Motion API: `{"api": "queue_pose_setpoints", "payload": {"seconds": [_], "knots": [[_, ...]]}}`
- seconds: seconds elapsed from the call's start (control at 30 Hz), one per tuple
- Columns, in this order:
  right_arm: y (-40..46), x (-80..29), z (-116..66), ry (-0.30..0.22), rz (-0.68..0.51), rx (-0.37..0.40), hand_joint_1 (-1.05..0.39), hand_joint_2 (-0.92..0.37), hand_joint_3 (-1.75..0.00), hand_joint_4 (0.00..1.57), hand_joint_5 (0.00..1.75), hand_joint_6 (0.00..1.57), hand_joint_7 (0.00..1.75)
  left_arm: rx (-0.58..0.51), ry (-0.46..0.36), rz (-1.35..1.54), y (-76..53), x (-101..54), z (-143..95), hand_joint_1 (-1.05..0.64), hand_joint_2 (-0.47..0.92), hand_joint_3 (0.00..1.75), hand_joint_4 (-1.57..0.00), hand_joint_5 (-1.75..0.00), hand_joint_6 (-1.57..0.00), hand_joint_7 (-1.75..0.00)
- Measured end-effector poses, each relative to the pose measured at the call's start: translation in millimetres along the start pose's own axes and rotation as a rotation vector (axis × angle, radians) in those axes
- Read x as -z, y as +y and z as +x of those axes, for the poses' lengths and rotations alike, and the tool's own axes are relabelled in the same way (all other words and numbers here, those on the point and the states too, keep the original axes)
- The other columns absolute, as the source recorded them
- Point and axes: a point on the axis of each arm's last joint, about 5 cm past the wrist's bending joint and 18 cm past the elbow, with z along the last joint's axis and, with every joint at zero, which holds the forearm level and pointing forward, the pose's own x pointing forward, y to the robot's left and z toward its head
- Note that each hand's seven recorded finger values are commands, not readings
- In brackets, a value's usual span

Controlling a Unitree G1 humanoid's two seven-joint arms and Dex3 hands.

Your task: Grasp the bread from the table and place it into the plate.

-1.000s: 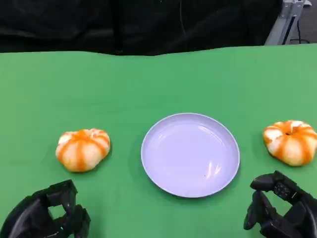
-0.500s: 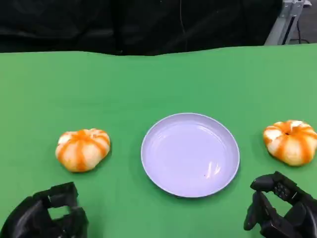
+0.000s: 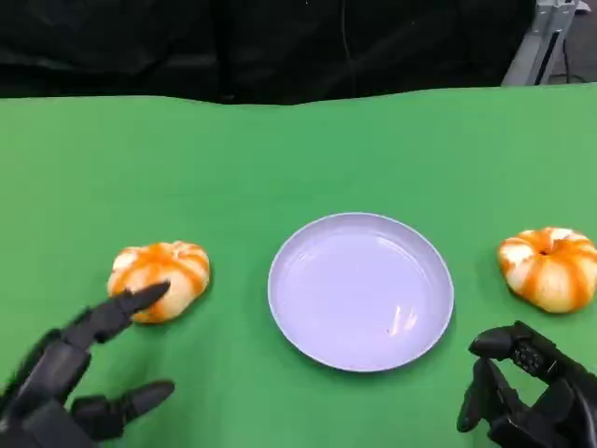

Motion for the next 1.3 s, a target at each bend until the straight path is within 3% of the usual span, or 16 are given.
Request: {"api": "queue_pose_setpoints", "payload": {"seconds": [0.2, 0.43, 0.67, 1.03, 1.3], "knots": [[-0.8, -0.7, 0.3, -0.002, -0.003, 0.008, -0.16, -0.54, -1.07, 0.85, 1.75, 0.79, 1.46, -0.022, -0.089, 0.341, 20.3, -6.5, 31.9, -0.93, 0.92, 0.17, 0.0, 0.0, -0.34, -0.01], [-0.7, -0.2, 0.7, 0.001, -0.002, 0.007, -0.16, -0.54, -1.07, 0.85, 1.75, 0.79, 1.45, 0.059, -0.064, 0.571, 27.6, -12.7, 57.8, -0.95, 0.92, 0.08, -0.03, -0.01, -0.35, 0.0], [0.8, 0.8, 0.9, 0.004, 0.0, 0.005, -0.16, -0.54, -1.07, 0.84, 1.75, 0.8, 1.43, 0.124, -0.026, 0.661, 25.0, -12.9, 78.9, -0.98, 0.92, 0.08, -0.01, 0.0, -0.34, 0.0], [3.7, 2.3, 1.1, 0.007, -0.001, -0.004, -0.16, -0.53, -1.07, 0.84, 1.75, 0.81, 1.42, 0.206, 0.076, 0.703, 17.0, 1.6, 99.2, -1.0, 0.92, 0.09, -0.03, -0.01, -0.33, 0.0], [5.6, 1.6, 0.5, 0.001, 0.002, 0.006, -0.16, -0.53, -1.08, 0.84, 1.75, 0.82, 1.42, 0.261, 0.134, 0.694, 4.7, 6.6, 114.4, -0.99, 0.92, 0.11, -0.02, -0.01, -0.32, 0.0]]}}
